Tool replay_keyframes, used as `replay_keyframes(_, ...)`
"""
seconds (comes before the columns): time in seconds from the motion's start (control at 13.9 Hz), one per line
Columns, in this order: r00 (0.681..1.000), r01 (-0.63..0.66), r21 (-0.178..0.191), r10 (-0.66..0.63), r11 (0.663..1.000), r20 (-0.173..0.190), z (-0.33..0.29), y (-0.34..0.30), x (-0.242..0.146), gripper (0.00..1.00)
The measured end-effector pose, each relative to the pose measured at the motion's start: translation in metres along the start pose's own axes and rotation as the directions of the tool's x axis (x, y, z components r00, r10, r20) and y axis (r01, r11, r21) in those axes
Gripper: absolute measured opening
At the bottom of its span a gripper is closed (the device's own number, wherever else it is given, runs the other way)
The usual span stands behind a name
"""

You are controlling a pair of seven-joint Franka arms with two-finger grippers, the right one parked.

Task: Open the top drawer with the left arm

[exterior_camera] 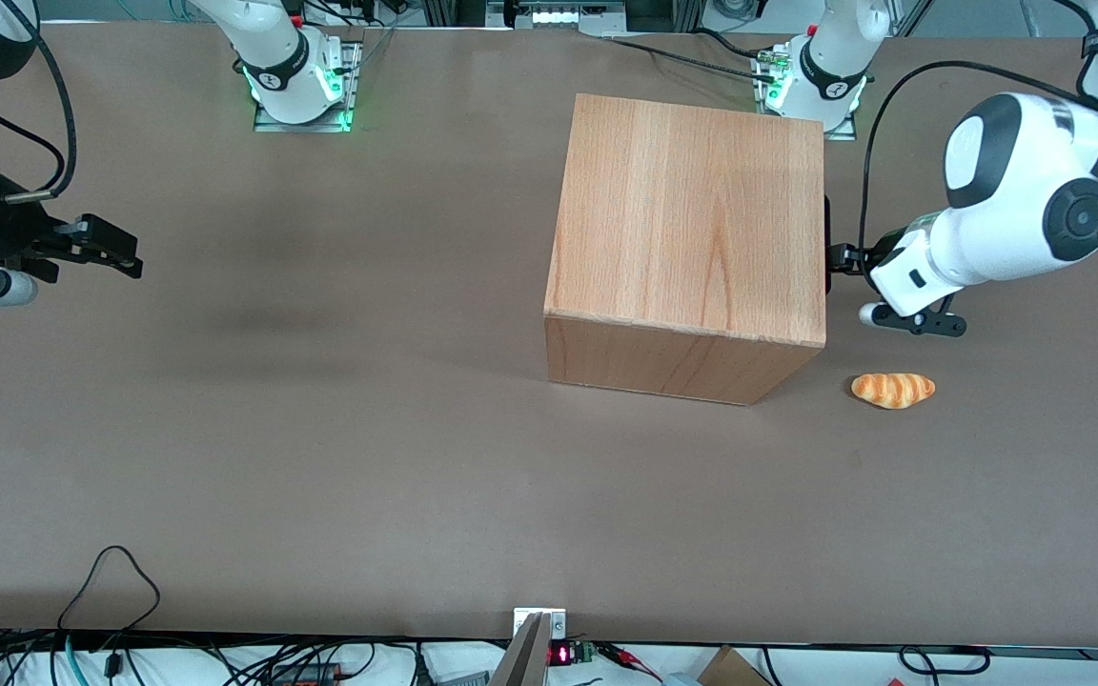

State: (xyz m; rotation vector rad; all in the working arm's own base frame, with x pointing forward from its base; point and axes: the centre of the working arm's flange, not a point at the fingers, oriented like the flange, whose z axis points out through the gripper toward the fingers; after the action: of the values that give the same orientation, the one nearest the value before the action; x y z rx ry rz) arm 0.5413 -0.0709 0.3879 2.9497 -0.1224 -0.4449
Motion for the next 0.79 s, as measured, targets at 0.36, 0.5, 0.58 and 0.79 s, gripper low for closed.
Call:
replay_keyframes(0.36, 1.0, -0.005, -0.001, 0.005, 1.0, -0.001, 0.0, 0.0, 0.0, 1.0)
replay_keyframes(0.5, 1.0, -0.008, 0.0, 0.008, 1.0, -0.002, -0.001, -0.002, 0.0, 1.0)
replay_keyframes(0.58, 1.0, -0.006, 0.006, 0.006, 1.0, -0.004, -0.002, -0.006, 0.0, 1.0)
replay_keyframes(0.79, 1.0, 0.003, 0.04, -0.003, 0.999, -0.015, -0.009, -0.028, -0.001, 1.0)
